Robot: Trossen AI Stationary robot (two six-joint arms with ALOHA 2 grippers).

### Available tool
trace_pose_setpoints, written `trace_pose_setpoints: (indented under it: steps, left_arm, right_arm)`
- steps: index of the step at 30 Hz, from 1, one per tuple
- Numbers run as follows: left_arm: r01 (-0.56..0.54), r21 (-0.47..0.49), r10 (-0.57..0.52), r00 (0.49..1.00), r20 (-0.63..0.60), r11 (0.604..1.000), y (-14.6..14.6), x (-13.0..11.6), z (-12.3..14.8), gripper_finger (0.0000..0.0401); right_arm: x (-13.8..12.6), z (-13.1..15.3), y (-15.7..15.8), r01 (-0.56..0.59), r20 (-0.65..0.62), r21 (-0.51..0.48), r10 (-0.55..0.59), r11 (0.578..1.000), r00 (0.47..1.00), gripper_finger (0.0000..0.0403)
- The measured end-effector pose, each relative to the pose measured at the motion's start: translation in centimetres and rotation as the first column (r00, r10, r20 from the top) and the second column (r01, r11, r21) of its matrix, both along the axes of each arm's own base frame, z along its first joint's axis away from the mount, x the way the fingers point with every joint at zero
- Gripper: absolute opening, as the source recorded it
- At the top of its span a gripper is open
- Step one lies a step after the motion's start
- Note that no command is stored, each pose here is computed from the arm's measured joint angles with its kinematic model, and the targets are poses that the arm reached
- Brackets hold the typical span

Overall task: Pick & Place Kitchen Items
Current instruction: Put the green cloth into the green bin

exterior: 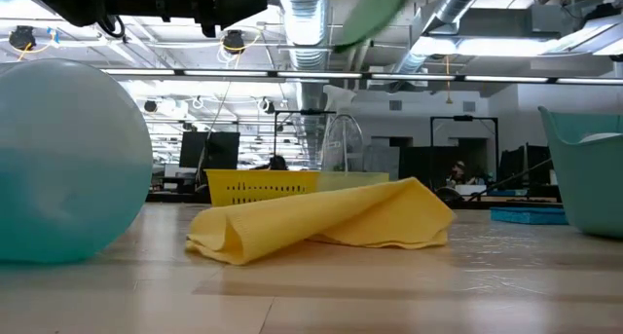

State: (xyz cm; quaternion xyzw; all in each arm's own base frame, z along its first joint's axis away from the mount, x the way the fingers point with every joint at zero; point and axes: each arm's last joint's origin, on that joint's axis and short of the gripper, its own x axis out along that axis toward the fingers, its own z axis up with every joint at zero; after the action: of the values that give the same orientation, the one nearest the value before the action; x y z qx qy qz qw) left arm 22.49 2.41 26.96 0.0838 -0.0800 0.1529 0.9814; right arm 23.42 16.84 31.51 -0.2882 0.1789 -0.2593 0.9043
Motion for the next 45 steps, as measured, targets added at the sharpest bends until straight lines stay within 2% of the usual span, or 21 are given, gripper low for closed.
trace_pose_setpoints:
  steps: [4,8,18,27,32,45]
  left_arm:
    - [0.000,0.000,0.000,1.000,0.000,1.000,0.0,0.0,0.0,0.0159]
    - [0.000,0.000,0.000,1.000,0.000,1.000,0.0,0.0,0.0,0.0159]
    - [0.000,0.000,0.000,1.000,-0.002,1.000,0.0,0.0,0.0,0.0159]
    - [0.000,0.000,0.000,1.000,-0.003,1.000,0.0,0.0,0.0,0.0159]
    - [0.000,0.000,0.000,1.000,-0.003,1.000,0.0,0.0,0.0,0.0159]
    - [-0.004,0.021,0.005,1.000,-0.010,1.000,0.0,0.0,0.0,0.0159]
  right_arm:
    - [-2.2,0.4,-1.1,0.002,0.054,0.038,-0.004,0.999,0.999,0.0000]
    - [-4.2,1.1,-2.0,-0.024,0.120,0.120,0.009,0.992,0.993,0.0000]
    - [-8.4,1.6,-2.8,-0.162,0.188,0.284,0.111,0.945,0.976,0.0000]
    - [-9.8,1.1,-2.4,-0.261,0.151,0.402,0.218,0.878,0.964,0.0000]
    - [-10.3,1.0,-2.3,-0.299,0.123,0.478,0.274,0.826,0.954,0.0000]
    - [-13.1,0.0,-3.6,-0.216,0.060,0.625,0.230,0.750,0.971,0.0000]
